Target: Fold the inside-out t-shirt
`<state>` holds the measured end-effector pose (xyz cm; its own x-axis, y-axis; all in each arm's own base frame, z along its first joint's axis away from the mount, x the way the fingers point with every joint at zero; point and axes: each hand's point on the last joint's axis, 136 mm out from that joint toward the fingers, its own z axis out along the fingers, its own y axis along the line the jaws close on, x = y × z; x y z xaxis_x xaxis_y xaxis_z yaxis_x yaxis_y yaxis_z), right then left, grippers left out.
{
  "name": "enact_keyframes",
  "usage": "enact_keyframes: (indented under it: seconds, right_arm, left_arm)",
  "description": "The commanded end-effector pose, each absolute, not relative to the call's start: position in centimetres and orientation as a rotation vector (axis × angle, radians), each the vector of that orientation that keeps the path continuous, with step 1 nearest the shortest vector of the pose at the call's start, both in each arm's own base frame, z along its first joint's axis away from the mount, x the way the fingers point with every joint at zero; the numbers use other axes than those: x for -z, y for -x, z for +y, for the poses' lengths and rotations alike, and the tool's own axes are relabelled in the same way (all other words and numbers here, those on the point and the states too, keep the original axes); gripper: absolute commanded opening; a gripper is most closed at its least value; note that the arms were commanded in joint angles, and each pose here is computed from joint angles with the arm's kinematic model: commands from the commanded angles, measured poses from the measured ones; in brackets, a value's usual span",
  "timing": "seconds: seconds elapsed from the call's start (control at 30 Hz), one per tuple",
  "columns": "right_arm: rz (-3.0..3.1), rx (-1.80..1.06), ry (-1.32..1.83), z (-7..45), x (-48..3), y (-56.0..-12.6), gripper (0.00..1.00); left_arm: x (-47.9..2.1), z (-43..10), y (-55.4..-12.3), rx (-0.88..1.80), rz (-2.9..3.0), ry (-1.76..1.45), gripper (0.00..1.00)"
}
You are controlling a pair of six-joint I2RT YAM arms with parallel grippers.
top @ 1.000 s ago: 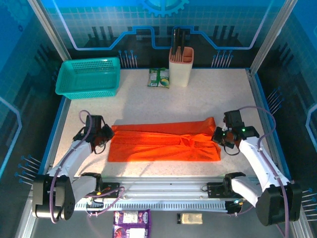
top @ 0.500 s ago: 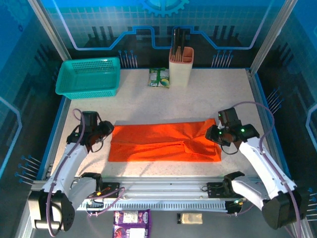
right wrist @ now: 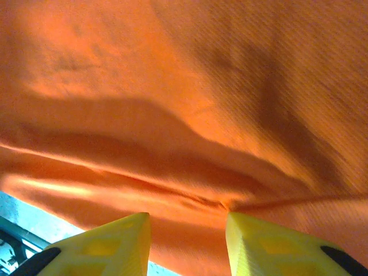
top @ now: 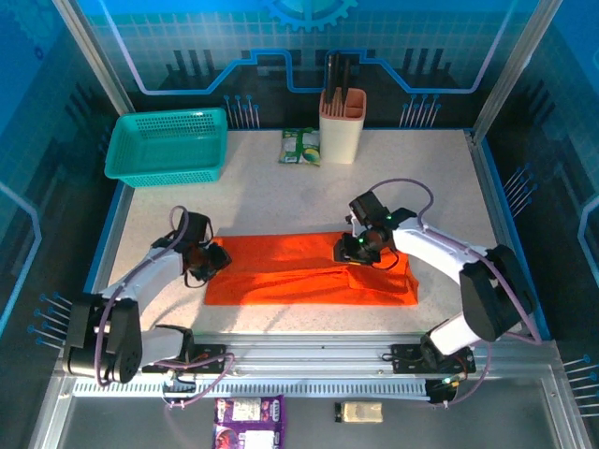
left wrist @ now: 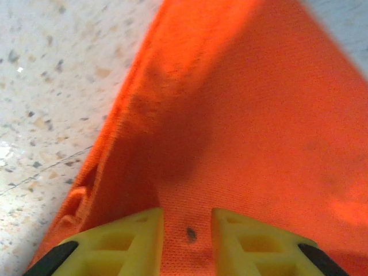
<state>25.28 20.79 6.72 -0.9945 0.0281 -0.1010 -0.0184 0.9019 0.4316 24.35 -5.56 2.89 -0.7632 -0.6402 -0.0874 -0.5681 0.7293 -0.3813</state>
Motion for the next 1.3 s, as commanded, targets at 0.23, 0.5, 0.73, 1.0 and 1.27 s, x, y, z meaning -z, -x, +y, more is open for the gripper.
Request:
enact_keyframes:
  seconds: [0.23, 0.5, 0.73, 1.0, 1.27]
  right_arm:
    - [3.027, -0.678, -0.19, 17.7, -3.3, -24.6, 0.5]
    - [2.883, -0.618, -0.221, 14.2, -9.7, -26.3, 0.53]
    - [2.878, -0.496, -0.495, 7.4, -8.4, -23.3, 0.47]
    - [2.854, -0.455, -0.69, 5.4, -6.4, -19.2, 0.44]
    - [2.84, -0.36, -0.873, 4.0, -4.1, -18.0, 0.38]
  left_arm:
    - [-0.7, -5.2, -24.6, 0.579, 2.717, 1.061, 0.29]
    - [-7.5, -5.6, -27.6, 0.577, 2.633, 0.888, 0.31]
    - [-10.6, -11.6, -28.7, 0.665, 2.678, 0.644, 0.29]
    - [-9.6, -24.0, -27.5, 0.874, 2.794, 0.334, 0.29]
    - [-7.7, -32.5, -24.6, 0.981, 2.887, 0.134, 0.3]
